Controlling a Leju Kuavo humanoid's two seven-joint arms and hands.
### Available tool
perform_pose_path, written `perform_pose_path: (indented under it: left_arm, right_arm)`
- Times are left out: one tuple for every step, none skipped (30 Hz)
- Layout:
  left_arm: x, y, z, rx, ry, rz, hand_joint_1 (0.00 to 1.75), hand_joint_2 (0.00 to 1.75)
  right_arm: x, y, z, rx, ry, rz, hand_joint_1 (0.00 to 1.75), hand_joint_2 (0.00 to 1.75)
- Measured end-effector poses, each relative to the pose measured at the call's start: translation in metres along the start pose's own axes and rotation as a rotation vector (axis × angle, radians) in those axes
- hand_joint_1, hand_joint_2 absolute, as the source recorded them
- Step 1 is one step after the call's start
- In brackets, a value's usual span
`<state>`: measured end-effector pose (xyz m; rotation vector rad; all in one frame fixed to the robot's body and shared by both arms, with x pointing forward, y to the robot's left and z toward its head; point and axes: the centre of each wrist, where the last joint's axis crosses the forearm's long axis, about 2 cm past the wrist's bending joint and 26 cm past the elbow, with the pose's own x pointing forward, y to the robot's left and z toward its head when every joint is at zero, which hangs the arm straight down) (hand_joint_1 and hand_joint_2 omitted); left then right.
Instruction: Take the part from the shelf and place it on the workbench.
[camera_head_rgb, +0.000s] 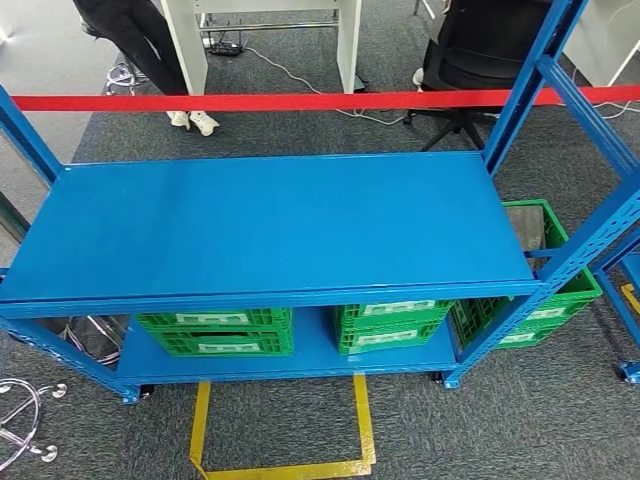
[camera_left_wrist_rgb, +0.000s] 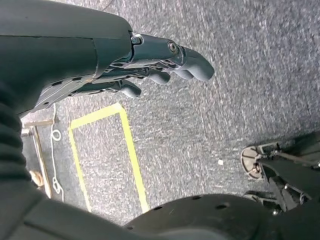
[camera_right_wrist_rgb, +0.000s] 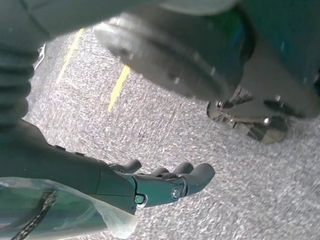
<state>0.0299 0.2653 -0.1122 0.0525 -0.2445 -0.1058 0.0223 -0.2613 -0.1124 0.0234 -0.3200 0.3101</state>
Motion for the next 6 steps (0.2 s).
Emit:
perform_pose_path:
  left_arm:
    - [-0.0017,-0.0006,0.0003,-0.005,0.003,0.002,0.00,0.87]
    - [-0.0033,-0.0010,0.0006,-0.010,0.005,0.004,0.00,0.44]
    - [-0.0048,-0.0013,0.0009,-0.015,0.006,0.006,0.00,0.00]
    - [-0.0061,-0.0016,0.0012,-0.021,0.008,0.009,0.00,0.00]
    - [-0.0073,-0.0019,0.0014,-0.026,0.008,0.012,0.00,0.00]
    - [-0.0078,-0.0021,0.0015,-0.028,0.009,0.013,0.00,0.00]
  right_arm:
    - [-0.0008,0.0000,0.0002,0.000,0.004,-0.010,0.00,0.44]
    - [-0.0017,-0.0001,0.0005,0.001,0.008,-0.020,0.00,0.00]
    - [-0.0025,-0.0001,0.0007,0.001,0.011,-0.030,0.00,0.00]
    - [-0.0032,-0.0001,0.0009,0.000,0.015,-0.040,0.00,0.00]
    - [-0.0038,-0.0002,0.0011,0.000,0.018,-0.049,0.00,0.00]
    - [-0.0041,-0.0002,0.0012,-0.001,0.020,-0.053,0.00,0.00]
